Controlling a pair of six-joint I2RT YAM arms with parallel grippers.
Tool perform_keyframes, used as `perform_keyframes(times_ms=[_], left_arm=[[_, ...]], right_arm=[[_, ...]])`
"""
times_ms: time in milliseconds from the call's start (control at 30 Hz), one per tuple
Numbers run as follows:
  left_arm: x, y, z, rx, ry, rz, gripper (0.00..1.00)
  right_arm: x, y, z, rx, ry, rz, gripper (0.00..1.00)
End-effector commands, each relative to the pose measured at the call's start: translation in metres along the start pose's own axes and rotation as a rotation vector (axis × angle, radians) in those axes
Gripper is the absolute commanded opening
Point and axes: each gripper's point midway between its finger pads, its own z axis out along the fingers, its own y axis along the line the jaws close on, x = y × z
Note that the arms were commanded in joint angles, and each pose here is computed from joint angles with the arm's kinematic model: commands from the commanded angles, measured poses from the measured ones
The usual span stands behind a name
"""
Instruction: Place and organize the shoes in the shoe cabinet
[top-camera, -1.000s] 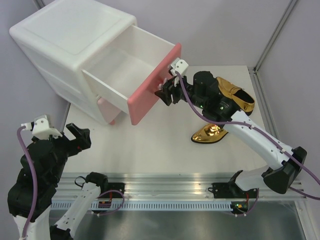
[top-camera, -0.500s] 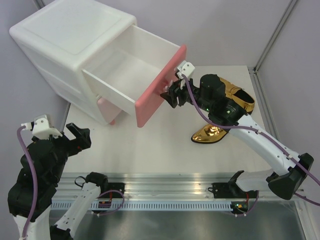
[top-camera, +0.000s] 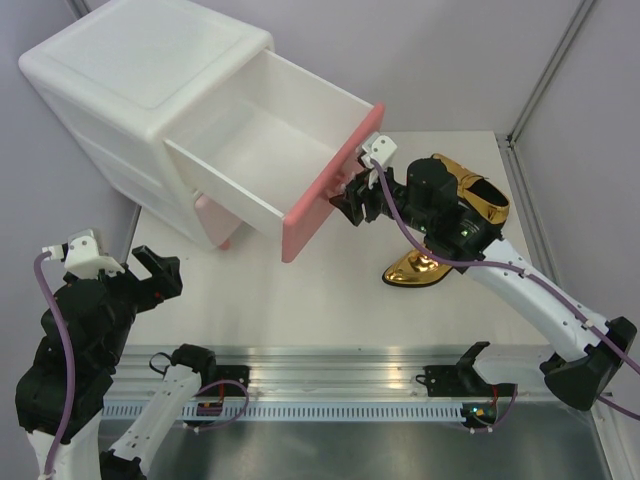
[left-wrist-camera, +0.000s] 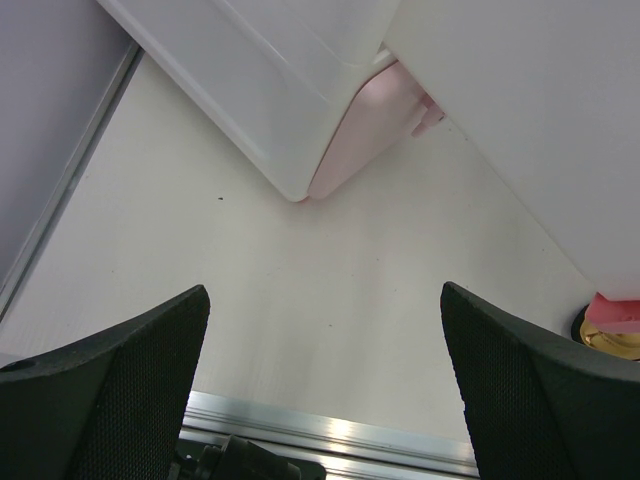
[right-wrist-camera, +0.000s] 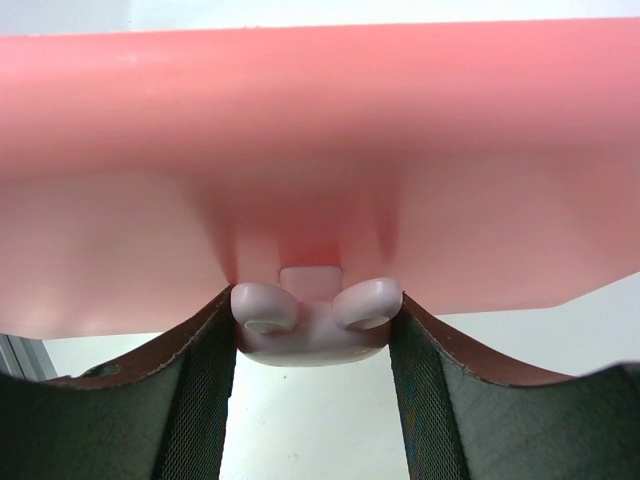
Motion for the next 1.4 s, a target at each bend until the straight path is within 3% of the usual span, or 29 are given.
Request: perform_keyframes(times_ms=[0,167,200,367,467,500,633,933,1100,1300,1367], left_arm=[[-0.008,-0.003,0.002,0.003,-0.023,-0.008,1.0],[-0.007,-0.003,0.002,0.001,-0.021,-0.008,1.0],[-0.007,-0.002,0.002,0.001,-0.021,-0.01,1.0],[-0.007,-0.003,0.002,0.002,-0.019,-0.012,1.0],[-0.008,-0.002,0.002,0.0,-0.023,-0.012,1.0],[-0.008,-0.002,0.001,-0.001,-0.023,-0.009,1.0],[-0.009,-0.002,0.002,-0.002,-0.026,-0.011,1.0],[-0.013,-0.007,0.003,0.013,-0.028,-0.017,1.0],[-0.016,-0.011,0.004,0.025,-0.031,-0.022,1.0],[-0.019,-0.015,0.01,0.03,-0.026,-0.014,1.0],[-0.021,-0.017,0.011,0.039,-0.032,-0.009,1.0]], right_arm=[[-0.03,-0.014,-0.012,0.064,-0.103,-0.021,0.33],[-0.021,-0.016,-0.01,0.078,-0.092,-0.014,0.4],[-0.02,-0.016,-0.01,0.078,-0.09,-0.014,0.48],[-0.024,-0.015,-0.013,0.076,-0.101,-0.01,0.56],[-0.028,-0.015,-0.015,0.081,-0.112,-0.005,0.69],[-0.031,-0.016,-0.017,0.083,-0.119,-0.005,0.78],[-0.038,-0.014,-0.022,0.079,-0.121,0.006,0.91],[-0.06,-0.017,-0.053,0.124,-0.126,0.054,0.96],[-0.07,-0.038,-0.089,0.275,-0.144,0.092,0.97],[-0.035,-0.075,-0.12,0.538,-0.024,0.143,0.97],[-0.03,-0.085,-0.137,0.627,-0.043,0.173,0.96]])
